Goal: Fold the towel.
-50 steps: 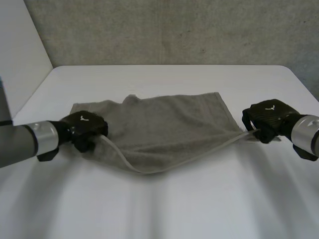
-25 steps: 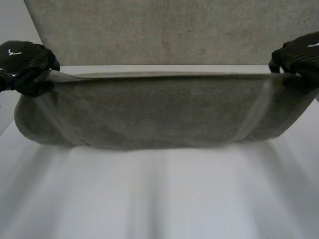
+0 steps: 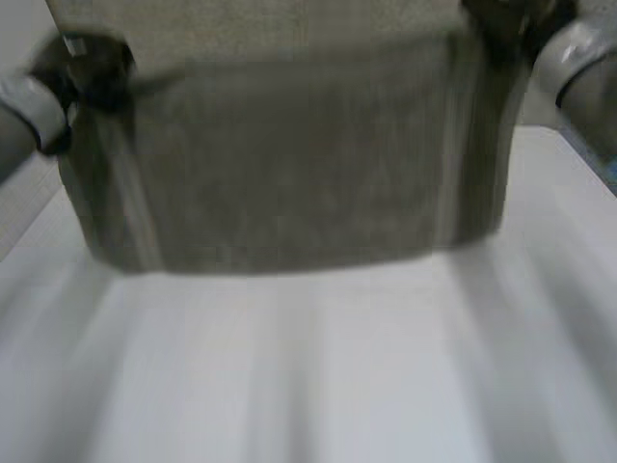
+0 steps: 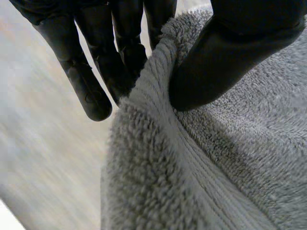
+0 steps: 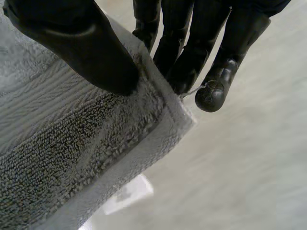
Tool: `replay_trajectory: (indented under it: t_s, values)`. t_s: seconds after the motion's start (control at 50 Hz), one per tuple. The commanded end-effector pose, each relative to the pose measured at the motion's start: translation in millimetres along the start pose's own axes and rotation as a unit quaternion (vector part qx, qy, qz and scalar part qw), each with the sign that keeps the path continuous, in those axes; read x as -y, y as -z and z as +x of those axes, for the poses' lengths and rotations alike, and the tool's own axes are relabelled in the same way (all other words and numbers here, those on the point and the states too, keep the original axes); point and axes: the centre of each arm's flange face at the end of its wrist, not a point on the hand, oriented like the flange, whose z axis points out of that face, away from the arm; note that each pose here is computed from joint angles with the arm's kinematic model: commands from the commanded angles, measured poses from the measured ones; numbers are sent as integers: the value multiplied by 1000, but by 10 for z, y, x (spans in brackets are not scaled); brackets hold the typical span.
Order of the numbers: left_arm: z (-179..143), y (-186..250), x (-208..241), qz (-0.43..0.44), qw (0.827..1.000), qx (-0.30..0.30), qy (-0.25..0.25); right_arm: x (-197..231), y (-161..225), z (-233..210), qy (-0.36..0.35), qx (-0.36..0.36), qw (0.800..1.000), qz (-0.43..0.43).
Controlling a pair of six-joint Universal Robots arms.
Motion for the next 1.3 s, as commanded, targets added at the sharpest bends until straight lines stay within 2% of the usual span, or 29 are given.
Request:
replay_trajectory:
  t_s: [0.02, 0.08, 0.14, 0.18, 0.2, 0.24, 0.26, 0.3, 0.32, 0.36, 0.4, 0.48, 0.54, 0.58, 0.62, 0.64, 0.68, 0.74, 0.8, 0.84, 0.86, 0.88, 0.9, 0.92, 0.96, 1.04, 1.08, 1.16, 1.3]
  values:
    - [-225, 145, 1369, 225, 972, 57, 28, 669, -29, 542, -71, -84, 983, 145]
    - [-314, 153, 1387, 249, 966, 58, 43, 419, -4, 407, -82, -52, 990, 99]
    - [-315, 133, 1242, 229, 971, 55, 48, 220, 26, 326, -91, -34, 993, 62]
    - [-216, 125, 777, 156, 985, 34, 66, -171, 113, 135, -105, 4, 994, -6]
    - [-215, 125, 774, 156, 985, 34, 67, -173, 113, 134, -105, 4, 994, -6]
    - [-70, 192, 212, 72, 994, 2, 84, -477, 242, -78, -105, 40, 992, -57]
    - [-69, 193, 209, 72, 994, 1, 84, -478, 242, -79, -105, 40, 992, -58]
    - [38, 343, -315, -3, 995, -22, 93, -697, 398, -290, -99, 73, 987, -99]
    - [39, 344, -318, -3, 995, -22, 93, -698, 399, -291, -99, 73, 987, -99]
    - [108, 536, -727, -62, 993, -36, 96, -869, 566, -447, -91, 100, 981, -138]
    - [125, 642, -843, -82, 991, -39, 96, -931, 653, -484, -91, 107, 978, -155]
    - [69, 863, -853, -95, 991, -34, 90, -873, 818, -438, -96, 113, 974, -170]
    - [-41, 1091, -719, -85, 992, -23, 86, -615, 983, -291, -104, 118, 975, -160]
    - [-75, 1189, -591, -70, 994, -21, 79, -443, 1063, -194, -112, 119, 976, -146]
    - [-101, 1360, -251, -24, 998, -21, 54, -166, 1170, 47, -143, 100, 977, -119]
    - [-101, 1360, -249, -24, 998, -21, 54, -165, 1170, 48, -143, 100, 977, -119]
    - [-146, 1462, 17, 13, 999, -10, 45, -15, 1198, 268, -184, 75, 976, -94]
    - [-175, 1462, 85, 26, 998, -8, 54, 17, 1189, 356, -198, 65, 974, -86]
    - [-211, 1412, 176, 50, 996, -12, 78, -125, 1117, 431, -213, 58, 970, -102]
    - [-269, 1294, 48, 46, 993, -16, 105, -533, 1000, 255, -228, 75, 957, -161]
    - [-270, 1293, 47, 46, 993, -16, 105, -535, 1000, 254, -228, 75, 957, -162]
    - [-265, 1206, -115, 29, 992, -23, 122, -661, 983, 105, -216, 92, 951, -200]
    - [-184, 1102, -244, 14, 990, -41, 137, -745, 986, -73, -185, 113, 947, -238]
    - [-183, 1101, -245, 14, 990, -41, 137, -746, 986, -74, -184, 114, 947, -238]
    - [5, 900, -475, -18, 984, -75, 162, -902, 1024, -363, -100, 140, 938, -301]
    - [97, 790, -715, -60, 978, -92, 177, -981, 991, -526, -70, 115, 938, -318]
    - [102, 753, -829, -88, 978, -98, 161, -995, 953, -551, -82, 94, 947, -297]
    - [110, 742, -941, -114, 980, -99, 130, -965, 968, -560, -104, 89, 948, -286]
    - [12, 754, -1025, -162, 983, -57, 66, -936, 987, -618, -111, 100, 949, -279]
